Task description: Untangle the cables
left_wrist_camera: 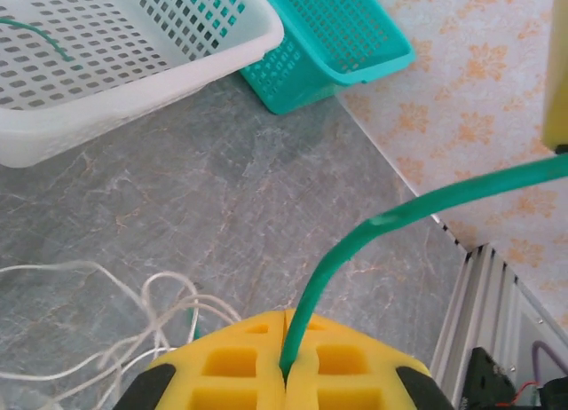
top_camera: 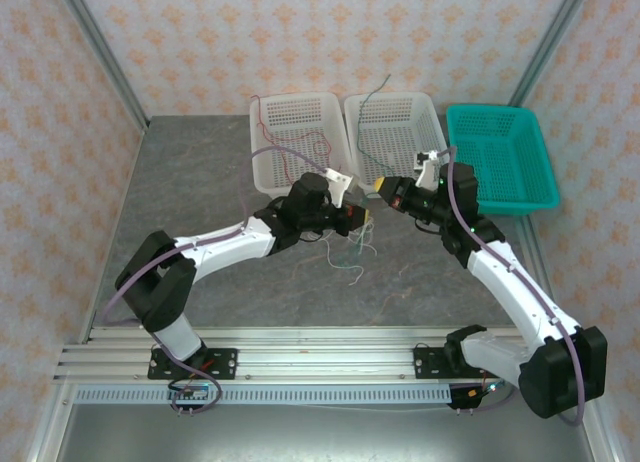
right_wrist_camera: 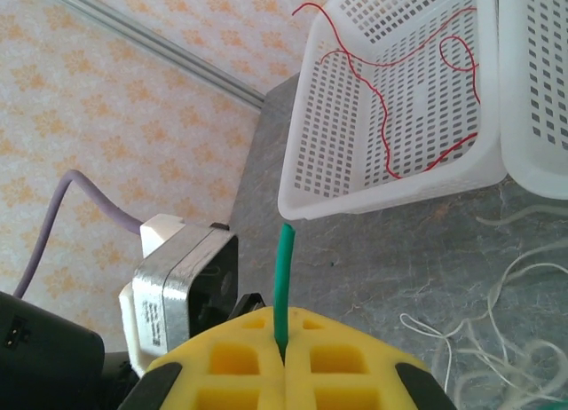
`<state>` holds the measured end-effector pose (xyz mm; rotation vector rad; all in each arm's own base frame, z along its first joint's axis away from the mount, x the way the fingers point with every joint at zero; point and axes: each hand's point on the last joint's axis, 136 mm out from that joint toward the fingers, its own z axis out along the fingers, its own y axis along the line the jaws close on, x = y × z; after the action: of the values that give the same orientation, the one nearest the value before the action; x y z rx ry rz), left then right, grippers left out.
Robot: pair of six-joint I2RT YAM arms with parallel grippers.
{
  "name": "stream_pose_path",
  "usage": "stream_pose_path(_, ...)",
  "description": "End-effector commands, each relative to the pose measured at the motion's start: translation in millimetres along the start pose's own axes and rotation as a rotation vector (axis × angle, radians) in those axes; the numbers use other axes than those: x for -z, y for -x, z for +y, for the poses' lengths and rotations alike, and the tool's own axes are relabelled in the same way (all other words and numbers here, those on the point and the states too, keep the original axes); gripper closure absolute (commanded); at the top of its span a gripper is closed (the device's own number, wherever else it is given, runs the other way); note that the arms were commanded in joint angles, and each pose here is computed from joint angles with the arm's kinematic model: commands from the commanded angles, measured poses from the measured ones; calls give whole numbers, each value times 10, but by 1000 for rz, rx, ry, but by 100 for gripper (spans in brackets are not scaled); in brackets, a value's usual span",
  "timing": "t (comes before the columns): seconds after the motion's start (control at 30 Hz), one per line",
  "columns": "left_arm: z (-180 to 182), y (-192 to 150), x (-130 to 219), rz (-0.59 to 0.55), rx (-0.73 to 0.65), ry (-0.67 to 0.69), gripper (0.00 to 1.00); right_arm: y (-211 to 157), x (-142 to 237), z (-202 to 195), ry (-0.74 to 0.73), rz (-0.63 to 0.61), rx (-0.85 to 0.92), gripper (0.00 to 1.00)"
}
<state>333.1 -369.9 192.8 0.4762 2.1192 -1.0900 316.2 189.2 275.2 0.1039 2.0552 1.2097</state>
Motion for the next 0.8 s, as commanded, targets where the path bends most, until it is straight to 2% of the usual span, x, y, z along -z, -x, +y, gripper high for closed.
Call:
stream_pose_path(0.0, -198, 441, 170, -151, 16, -46, 100, -33, 53, -70, -39, -17, 90, 64)
stream_pose_path(0.07, -176, 533, 222, -194, 58, -43, 100, -70, 140, -340, -139, -81, 146, 41)
stream_pose_path(0.13, -171, 616, 240, -226, 111, -57, 100, -151, 200, -484, -140, -146, 174, 38)
stream_pose_path(0.23, -202, 683, 223, -242, 144, -84, 100, -319, 202, -506, -52, -164, 169, 31)
stream_pose_path(0.33, -268, 722, 216, -247, 147, -118, 100, -387, 141, -610, -61, -141, 97, 30)
stream_pose_path(0.47, -299, 743, 234, -251, 143, -129, 100, -439, -80, -912, -149, -96, -229, 28)
stream_pose_path(0.57, -296, 735, 242, -251, 144, -125, 100, -463, -311, -882, -38, -70, -420, 32)
stream_pose_path(0.77, -290, 689, 243, -244, 145, -121, 100, -462, -500, -695, 38, -57, -455, 31)
